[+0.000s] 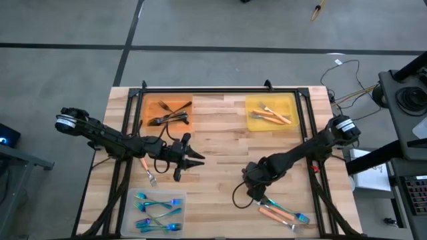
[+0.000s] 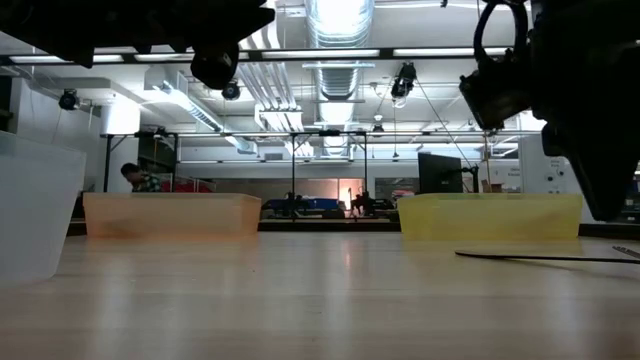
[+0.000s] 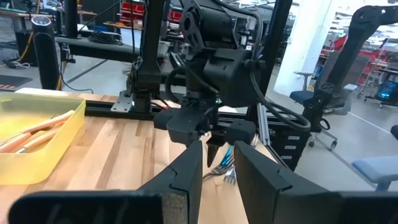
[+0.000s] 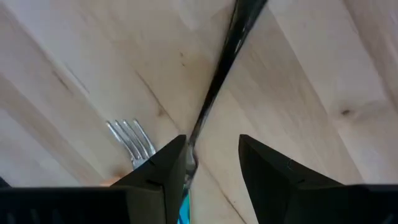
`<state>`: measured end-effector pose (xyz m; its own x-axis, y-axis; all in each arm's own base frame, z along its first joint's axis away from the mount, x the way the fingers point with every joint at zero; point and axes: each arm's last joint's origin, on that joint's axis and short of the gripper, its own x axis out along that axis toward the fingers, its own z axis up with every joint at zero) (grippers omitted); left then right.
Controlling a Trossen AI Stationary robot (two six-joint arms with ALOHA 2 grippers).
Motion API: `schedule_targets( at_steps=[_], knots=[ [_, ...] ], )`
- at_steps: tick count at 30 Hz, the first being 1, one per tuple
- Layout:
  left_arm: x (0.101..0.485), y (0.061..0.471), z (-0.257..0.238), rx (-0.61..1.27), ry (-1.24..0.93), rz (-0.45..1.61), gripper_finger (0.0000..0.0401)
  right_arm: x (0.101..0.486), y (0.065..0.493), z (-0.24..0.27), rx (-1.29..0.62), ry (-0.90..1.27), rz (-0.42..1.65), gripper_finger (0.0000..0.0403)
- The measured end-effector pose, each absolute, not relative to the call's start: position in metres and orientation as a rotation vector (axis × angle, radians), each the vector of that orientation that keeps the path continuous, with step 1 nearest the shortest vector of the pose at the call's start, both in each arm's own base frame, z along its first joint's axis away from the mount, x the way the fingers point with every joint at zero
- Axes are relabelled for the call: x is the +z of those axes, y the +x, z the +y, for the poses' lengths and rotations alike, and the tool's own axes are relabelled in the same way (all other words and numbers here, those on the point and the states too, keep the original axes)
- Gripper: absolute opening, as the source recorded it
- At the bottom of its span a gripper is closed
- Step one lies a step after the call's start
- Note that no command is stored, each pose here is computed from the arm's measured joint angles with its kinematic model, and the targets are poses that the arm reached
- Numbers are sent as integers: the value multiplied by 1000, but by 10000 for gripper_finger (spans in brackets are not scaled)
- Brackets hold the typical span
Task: Sort silverware by color (type)
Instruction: Put the black fork into the orange bin
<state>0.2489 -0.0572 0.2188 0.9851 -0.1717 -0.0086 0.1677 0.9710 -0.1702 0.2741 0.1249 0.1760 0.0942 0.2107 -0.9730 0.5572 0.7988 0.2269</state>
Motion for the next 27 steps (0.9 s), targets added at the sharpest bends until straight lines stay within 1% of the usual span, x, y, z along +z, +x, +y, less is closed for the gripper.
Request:
schedule_targets(
  at_steps=[7, 11, 17, 22, 27],
  knots=[
    [219, 249, -59, -222, -194, 33, 75, 150, 280, 128, -352, 640, 1563, 137],
    [218, 248, -59, -241, -212, 40, 75, 145, 284, 130, -322, 620, 1587, 137],
    [219, 249, -59, -243, -217, 39, 75, 150, 282, 129, -321, 610, 1565, 137],
    [219, 249, -59, -243, -217, 40, 75, 160, 280, 129, -351, 659, 1518, 137],
    [218, 249, -59, -242, -216, 47, 75, 157, 280, 133, -342, 663, 1521, 137]
  ],
)
